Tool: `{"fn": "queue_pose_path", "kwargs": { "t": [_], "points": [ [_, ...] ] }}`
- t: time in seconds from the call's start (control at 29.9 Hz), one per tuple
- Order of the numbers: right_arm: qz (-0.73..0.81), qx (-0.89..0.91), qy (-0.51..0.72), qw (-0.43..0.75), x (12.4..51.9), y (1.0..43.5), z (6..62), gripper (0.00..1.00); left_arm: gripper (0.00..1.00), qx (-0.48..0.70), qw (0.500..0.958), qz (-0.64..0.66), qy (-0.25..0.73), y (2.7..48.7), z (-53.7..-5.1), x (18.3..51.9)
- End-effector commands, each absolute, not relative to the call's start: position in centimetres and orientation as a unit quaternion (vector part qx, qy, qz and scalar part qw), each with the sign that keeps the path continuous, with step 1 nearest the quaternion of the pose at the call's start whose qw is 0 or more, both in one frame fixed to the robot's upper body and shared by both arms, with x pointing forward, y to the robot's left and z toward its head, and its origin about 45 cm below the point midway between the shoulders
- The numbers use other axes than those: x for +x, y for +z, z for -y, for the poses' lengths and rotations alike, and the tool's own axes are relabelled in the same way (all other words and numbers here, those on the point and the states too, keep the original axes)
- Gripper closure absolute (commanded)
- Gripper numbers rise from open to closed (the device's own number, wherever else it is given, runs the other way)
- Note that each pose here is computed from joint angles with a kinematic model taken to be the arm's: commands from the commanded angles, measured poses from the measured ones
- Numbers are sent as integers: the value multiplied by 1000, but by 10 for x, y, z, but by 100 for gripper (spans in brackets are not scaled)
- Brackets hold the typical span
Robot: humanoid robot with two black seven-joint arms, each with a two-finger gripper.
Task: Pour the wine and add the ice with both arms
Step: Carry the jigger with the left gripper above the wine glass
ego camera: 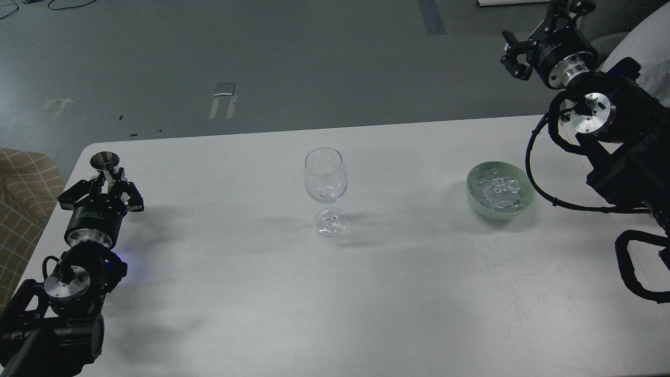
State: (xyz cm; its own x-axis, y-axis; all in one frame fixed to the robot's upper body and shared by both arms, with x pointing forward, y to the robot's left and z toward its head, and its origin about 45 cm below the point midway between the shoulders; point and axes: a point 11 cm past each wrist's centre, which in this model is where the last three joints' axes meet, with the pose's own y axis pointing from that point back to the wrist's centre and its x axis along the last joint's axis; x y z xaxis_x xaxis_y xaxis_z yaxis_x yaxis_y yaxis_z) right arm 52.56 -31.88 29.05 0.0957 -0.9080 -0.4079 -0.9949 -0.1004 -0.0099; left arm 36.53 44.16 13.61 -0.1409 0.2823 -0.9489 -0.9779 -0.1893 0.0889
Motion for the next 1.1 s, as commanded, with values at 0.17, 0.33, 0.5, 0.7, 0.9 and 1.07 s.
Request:
{"fn": "queue_pose_path", "kwargs": {
  "t": [0.17, 0.33, 0.5, 0.7, 0.9, 1.07],
  "points": [
    [-659, -723, 148, 142, 525, 292, 325, 0, 79, -436, 521, -411, 608, 183, -409, 388],
    [-668, -718, 140, 140, 523, 296, 340, 0, 81, -434, 529, -418, 597, 196, -395, 393],
    [-678, -710, 133, 135, 519, 296, 359, 0, 81, -445, 572, -411, 554, 223, -375, 397],
    [-681, -708, 132, 133, 517, 295, 364, 0, 82, -457, 591, -416, 518, 239, -348, 400],
    [-684, -705, 132, 129, 516, 294, 369, 0, 83, -427, 616, -458, 478, 229, -287, 395],
    [-690, -701, 129, 126, 513, 293, 379, 0, 83, -411, 616, -496, 452, 220, -242, 379]
  ]
}}
